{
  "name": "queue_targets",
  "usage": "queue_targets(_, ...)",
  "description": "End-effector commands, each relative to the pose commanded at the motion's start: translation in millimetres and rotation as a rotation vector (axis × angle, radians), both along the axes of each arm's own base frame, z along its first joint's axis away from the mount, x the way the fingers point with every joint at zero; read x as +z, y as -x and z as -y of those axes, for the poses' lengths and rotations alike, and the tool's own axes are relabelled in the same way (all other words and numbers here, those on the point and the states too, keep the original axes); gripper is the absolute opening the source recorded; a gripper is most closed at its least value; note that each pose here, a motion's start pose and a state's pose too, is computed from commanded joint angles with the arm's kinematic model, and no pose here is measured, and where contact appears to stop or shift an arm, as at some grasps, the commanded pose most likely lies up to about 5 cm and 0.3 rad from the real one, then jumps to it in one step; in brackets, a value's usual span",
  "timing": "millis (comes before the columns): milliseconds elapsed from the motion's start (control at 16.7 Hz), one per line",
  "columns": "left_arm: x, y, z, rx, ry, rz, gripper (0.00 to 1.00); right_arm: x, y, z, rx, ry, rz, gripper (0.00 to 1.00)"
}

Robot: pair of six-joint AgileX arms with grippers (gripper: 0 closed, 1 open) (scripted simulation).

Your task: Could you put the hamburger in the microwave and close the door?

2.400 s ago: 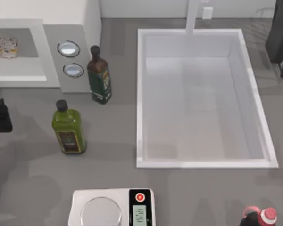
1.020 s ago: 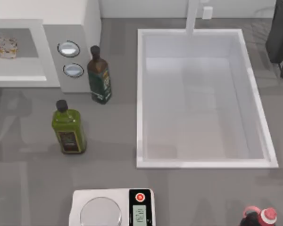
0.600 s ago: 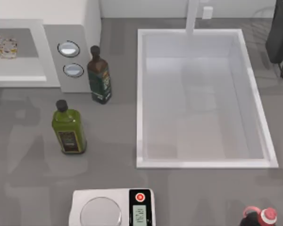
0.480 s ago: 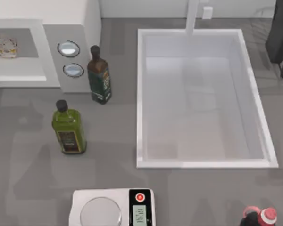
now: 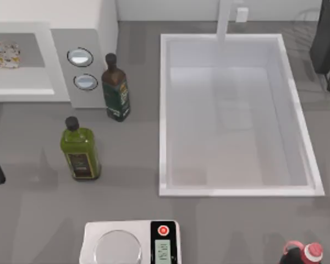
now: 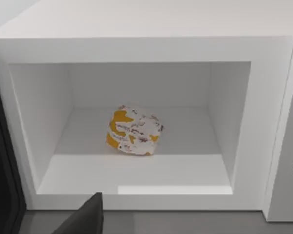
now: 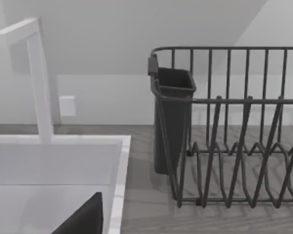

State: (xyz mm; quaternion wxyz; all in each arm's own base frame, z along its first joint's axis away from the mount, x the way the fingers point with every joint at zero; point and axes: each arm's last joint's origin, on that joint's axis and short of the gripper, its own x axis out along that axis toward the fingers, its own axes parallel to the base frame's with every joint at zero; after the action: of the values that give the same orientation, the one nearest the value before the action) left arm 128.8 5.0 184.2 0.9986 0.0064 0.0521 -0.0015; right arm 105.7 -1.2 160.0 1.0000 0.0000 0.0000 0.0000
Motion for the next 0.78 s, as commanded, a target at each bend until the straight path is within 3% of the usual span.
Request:
queue_targets(300, -19.3, 20.8, 5.4, 0.002, 0.010, 0.091, 1.00, 0.0, 0.0, 0.0, 0.000, 0.000, 0.000, 1.00)
queue_targets(720, -24.2, 23.1, 6.2, 0.003, 0.013, 0.104, 1.00, 0.0, 0.0, 0.0, 0.000, 0.000, 0.000, 1.00)
queue_targets(780, -24.2, 23.1, 6.2, 0.003, 0.013, 0.104, 0.92, 0.0, 0.0, 0.0, 0.000, 0.000, 0.000, 1.00)
